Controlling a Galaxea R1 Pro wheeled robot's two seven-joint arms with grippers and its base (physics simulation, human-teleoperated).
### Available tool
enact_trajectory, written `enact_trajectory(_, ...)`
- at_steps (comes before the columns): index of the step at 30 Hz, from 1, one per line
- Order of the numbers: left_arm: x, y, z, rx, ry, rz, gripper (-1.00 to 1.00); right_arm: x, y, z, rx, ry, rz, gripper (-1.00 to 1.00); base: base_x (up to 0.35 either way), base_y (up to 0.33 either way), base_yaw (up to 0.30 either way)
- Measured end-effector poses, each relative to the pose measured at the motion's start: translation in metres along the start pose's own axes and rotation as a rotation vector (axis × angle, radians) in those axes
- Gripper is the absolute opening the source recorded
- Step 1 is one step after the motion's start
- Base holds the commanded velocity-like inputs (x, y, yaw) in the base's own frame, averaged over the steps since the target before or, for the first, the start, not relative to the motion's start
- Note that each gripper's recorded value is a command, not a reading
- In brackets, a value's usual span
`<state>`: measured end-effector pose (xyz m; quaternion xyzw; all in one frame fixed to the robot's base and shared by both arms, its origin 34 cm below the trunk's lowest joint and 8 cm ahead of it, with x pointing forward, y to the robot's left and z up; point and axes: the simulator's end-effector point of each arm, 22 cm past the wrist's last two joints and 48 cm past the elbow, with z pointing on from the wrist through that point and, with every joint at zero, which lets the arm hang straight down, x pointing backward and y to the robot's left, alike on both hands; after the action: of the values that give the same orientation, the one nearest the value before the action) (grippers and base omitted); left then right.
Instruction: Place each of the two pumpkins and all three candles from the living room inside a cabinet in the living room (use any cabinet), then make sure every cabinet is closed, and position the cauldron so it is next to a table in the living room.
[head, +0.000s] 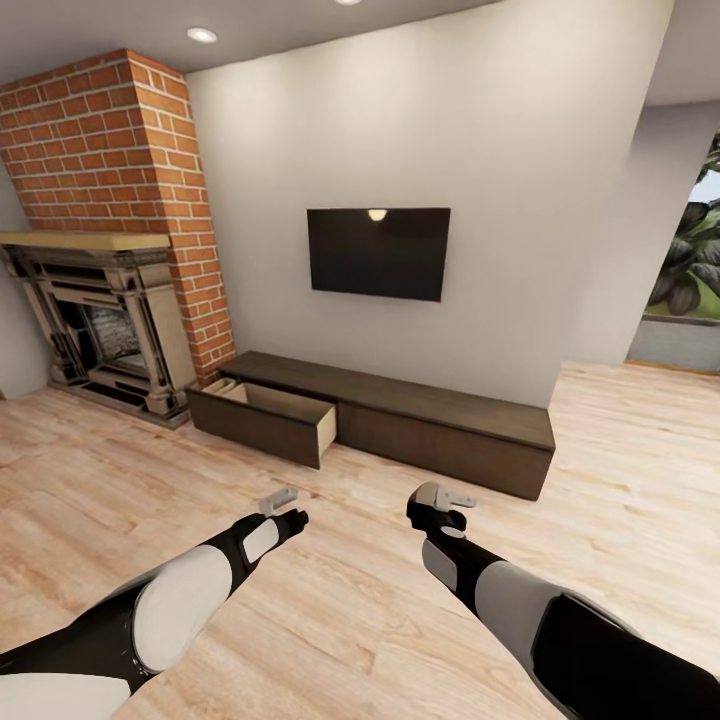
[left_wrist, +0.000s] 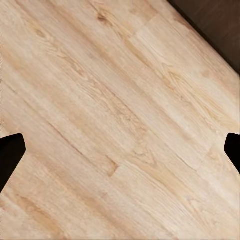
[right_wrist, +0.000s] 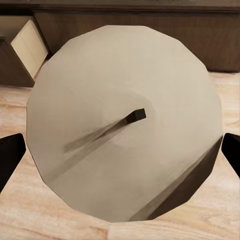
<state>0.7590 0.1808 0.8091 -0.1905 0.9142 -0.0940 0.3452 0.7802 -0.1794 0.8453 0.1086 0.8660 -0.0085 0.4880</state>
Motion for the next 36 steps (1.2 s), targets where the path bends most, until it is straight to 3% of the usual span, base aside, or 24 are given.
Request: enact_trajectory(36,-0.016,-0.012,-0.036,0.002,0.005,0.002,1.00,-0.030,0.002,-0.028,0.000,0.001,0.000,-1.00,0.001,0.000,0.000)
